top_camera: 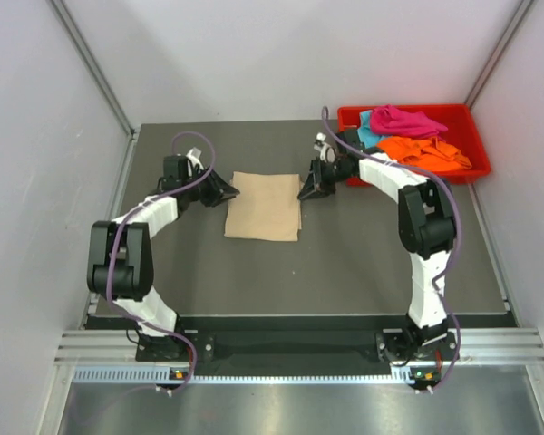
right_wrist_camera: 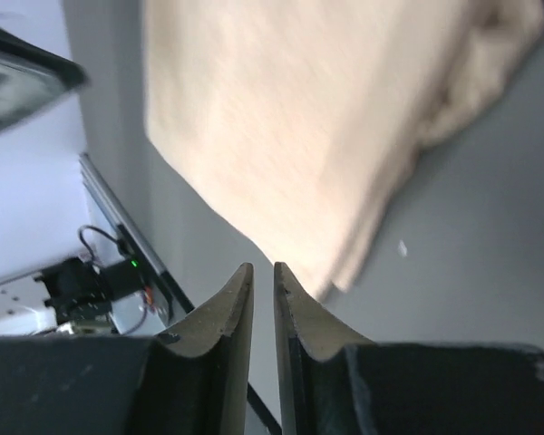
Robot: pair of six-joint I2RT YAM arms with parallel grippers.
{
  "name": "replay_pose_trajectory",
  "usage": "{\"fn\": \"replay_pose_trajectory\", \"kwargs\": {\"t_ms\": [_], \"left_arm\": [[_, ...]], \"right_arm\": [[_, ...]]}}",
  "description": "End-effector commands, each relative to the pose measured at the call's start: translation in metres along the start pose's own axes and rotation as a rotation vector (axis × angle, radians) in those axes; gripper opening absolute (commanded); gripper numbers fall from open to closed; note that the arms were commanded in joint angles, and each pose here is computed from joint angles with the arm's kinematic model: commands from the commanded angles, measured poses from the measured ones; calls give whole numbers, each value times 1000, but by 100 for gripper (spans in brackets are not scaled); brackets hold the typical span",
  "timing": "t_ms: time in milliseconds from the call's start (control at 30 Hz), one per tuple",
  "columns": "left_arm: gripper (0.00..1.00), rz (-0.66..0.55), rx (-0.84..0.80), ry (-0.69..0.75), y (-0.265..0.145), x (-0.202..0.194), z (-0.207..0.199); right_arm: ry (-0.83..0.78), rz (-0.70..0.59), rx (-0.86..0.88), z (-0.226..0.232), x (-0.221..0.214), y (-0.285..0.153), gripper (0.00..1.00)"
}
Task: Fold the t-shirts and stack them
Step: Fold the tshirt
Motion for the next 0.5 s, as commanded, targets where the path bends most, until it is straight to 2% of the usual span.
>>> {"fn": "replay_pose_trajectory", "kwargs": {"t_ms": [0, 200, 333, 467], "left_arm": [[26, 9, -99, -54, 20, 5, 3], [20, 20, -78, -123, 43, -13, 36], [17, 8, -70, -162, 45, -14, 60], [17, -37, -139, -238, 37, -8, 77]], "right_arm": [[-34, -24, 74, 27, 23, 29, 16], [32, -1, 218, 39, 29, 76, 17], [91, 21, 274, 20, 26, 90, 18], [148, -18, 297, -13, 34, 86, 17]]}}
Point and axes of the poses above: each gripper's point midway between its finger pads, its own y axis out along the fingers, its own z axis along the line the jaws close on, x = y × z, the point moved 7 cm from there along -y, back along the fingers, and after that the axes turned 4 degrees about y, right-handed, at the moved point
